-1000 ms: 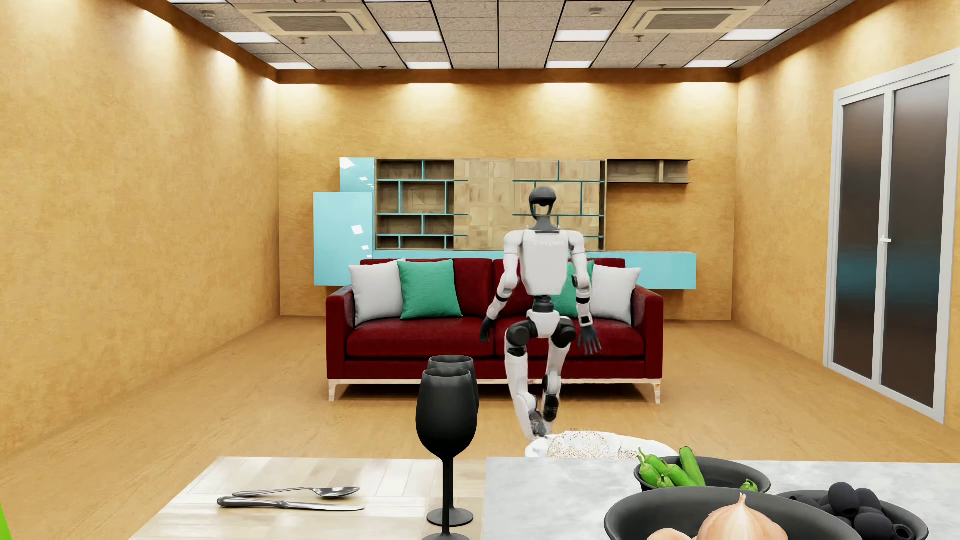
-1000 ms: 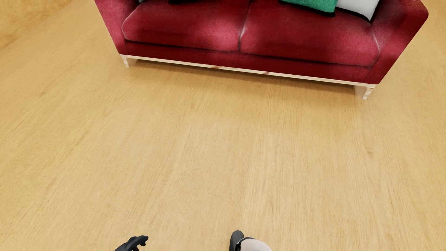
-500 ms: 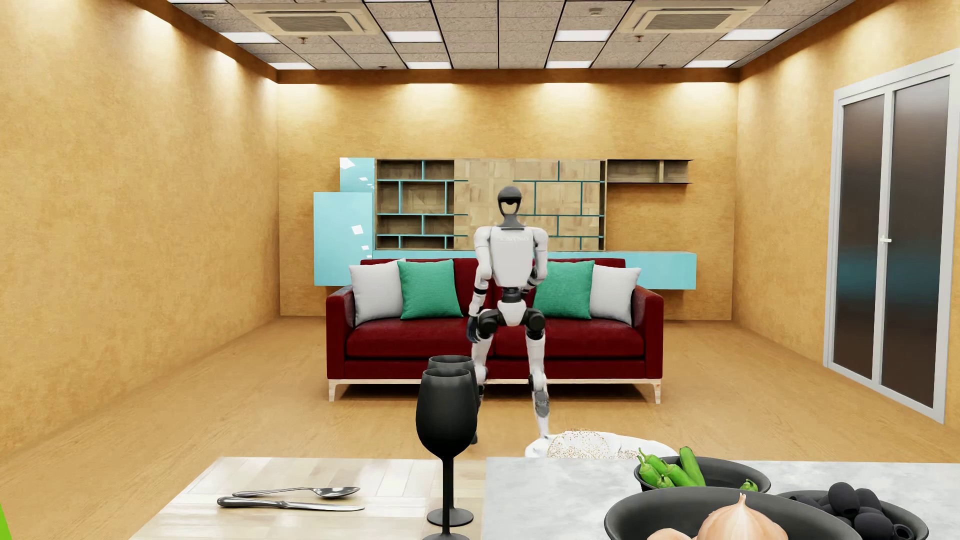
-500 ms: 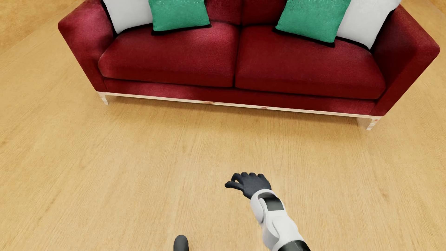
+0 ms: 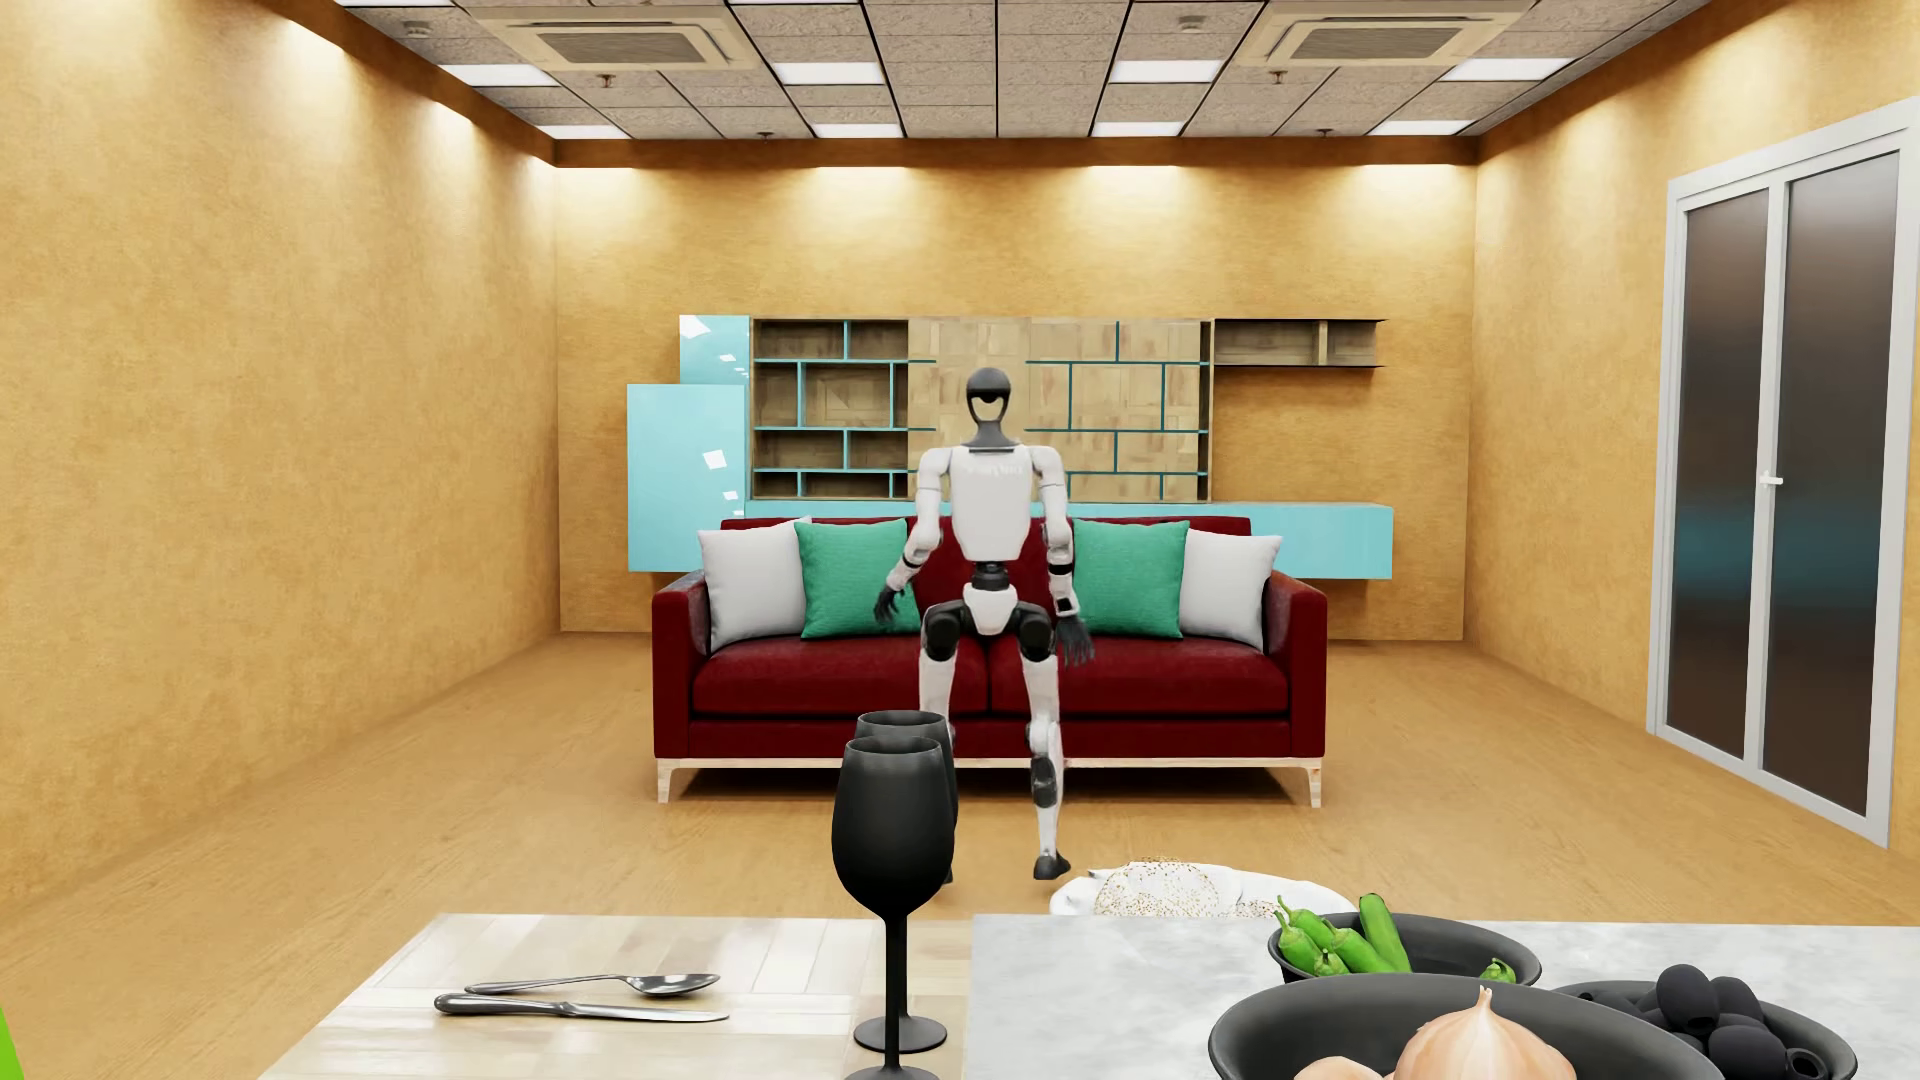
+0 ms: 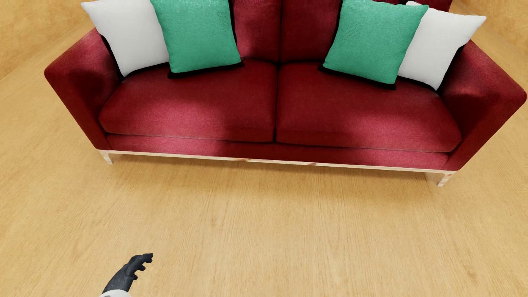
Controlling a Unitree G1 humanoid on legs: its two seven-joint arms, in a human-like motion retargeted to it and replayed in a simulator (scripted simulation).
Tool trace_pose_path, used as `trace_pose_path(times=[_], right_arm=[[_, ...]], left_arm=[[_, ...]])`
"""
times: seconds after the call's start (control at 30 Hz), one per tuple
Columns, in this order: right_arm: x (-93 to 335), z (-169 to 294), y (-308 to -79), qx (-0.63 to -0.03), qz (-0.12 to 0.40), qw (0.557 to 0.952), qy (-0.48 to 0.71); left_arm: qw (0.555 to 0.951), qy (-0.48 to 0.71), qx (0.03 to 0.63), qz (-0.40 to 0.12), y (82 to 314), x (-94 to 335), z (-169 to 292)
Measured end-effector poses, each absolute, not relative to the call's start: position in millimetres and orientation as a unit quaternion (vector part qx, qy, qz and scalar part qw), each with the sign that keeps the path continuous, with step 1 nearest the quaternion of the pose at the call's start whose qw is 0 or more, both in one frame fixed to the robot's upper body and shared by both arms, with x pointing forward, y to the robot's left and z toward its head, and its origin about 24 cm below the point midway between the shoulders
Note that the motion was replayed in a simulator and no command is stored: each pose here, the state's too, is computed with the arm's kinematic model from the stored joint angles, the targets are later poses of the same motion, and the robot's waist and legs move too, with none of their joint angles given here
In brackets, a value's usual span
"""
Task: Approach the sofa
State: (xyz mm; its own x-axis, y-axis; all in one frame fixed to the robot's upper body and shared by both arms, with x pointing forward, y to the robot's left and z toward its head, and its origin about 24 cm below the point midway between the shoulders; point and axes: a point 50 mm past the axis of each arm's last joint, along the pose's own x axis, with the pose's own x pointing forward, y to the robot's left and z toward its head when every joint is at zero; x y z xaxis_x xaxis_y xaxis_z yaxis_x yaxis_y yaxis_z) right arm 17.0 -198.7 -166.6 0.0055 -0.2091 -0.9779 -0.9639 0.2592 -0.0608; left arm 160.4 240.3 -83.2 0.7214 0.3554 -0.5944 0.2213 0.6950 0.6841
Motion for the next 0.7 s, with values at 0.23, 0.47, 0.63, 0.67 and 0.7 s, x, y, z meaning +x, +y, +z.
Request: trace_pose_path(times=[0.23, 0.47, 0.63, 0.67, 0.7], right_arm=[[84.9, -145.3, -202.2, -0.474, 0.149, 0.685, 0.533], [154.3, -108.1, -188.2, -0.504, 0.130, 0.765, 0.379], [133.2, -121.1, -195.3, -0.519, 0.133, 0.731, 0.424], [126.4, -125.4, -197.6, -0.529, 0.126, 0.718, 0.434], [119.0, -128.7, -200.6, -0.541, 0.109, 0.709, 0.440]], left_arm=[[0.757, 0.548, 0.350, -0.065, 211.5, 85.1, -143.5], [0.702, 0.608, 0.341, -0.142, 197.2, 43.2, -158.8], [0.735, 0.559, 0.369, -0.105, 201.5, 76.2, -150.6], [0.739, 0.548, 0.378, -0.101, 201.5, 85.3, -148.8], [0.741, 0.537, 0.390, -0.101, 201.4, 94.0, -147.0]])
